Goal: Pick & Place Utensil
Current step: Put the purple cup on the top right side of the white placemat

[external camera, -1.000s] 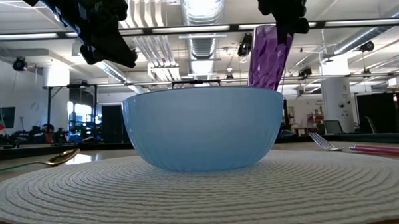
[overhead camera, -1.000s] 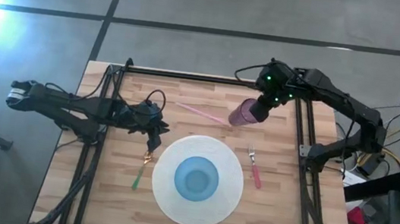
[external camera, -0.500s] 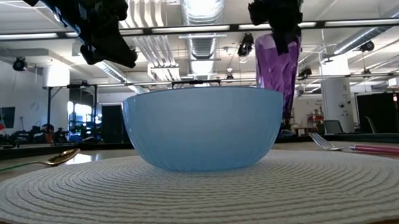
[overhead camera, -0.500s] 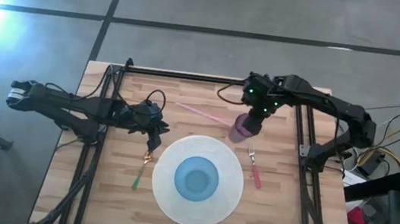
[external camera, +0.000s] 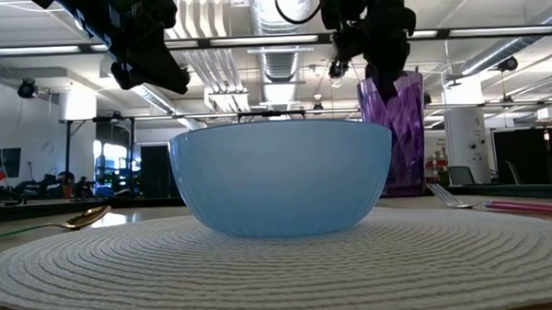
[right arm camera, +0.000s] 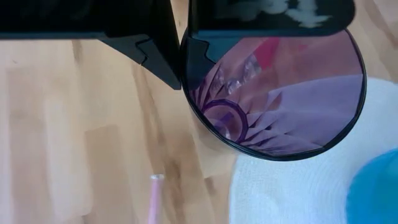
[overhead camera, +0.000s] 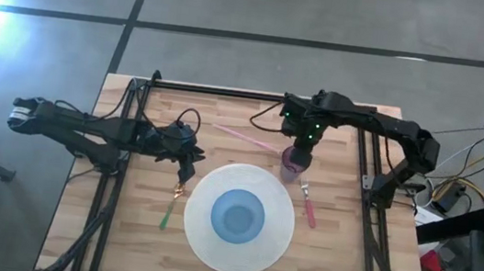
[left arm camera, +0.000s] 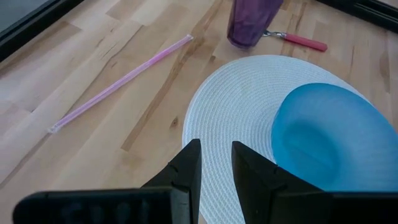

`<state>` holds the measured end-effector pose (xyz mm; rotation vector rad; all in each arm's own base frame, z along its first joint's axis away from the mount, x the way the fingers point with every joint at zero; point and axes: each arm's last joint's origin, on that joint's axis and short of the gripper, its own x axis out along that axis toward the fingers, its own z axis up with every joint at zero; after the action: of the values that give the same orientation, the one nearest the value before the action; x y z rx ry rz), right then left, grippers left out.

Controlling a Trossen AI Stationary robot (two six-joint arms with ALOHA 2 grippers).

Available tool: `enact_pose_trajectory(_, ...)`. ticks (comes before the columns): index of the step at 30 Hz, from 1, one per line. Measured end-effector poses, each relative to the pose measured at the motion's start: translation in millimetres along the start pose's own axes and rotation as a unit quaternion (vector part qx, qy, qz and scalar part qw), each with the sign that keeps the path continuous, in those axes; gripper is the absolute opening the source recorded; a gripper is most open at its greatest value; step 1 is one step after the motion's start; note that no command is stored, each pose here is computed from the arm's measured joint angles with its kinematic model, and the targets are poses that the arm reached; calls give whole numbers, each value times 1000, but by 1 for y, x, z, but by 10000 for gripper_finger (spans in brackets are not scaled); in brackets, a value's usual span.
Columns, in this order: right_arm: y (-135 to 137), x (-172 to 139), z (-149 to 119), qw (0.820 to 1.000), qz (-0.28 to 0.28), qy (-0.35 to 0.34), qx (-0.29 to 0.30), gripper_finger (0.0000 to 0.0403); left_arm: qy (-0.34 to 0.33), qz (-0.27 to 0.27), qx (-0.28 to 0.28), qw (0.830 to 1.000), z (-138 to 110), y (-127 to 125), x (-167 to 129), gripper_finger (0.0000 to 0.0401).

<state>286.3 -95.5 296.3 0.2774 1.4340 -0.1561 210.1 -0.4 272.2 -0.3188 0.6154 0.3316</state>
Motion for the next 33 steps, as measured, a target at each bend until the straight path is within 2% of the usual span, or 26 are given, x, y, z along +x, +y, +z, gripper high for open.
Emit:
enact_pose_trajectory(11, -3, 17, 11, 1000, 4, 14, -16, 11, 2, 1, 3, 1000, 0, 0, 0, 81)
enact_pose_trajectory(33, -5, 18, 14, 1000, -23, 7, -17, 11, 5, 2, 3, 1000, -1, 0, 0, 81)
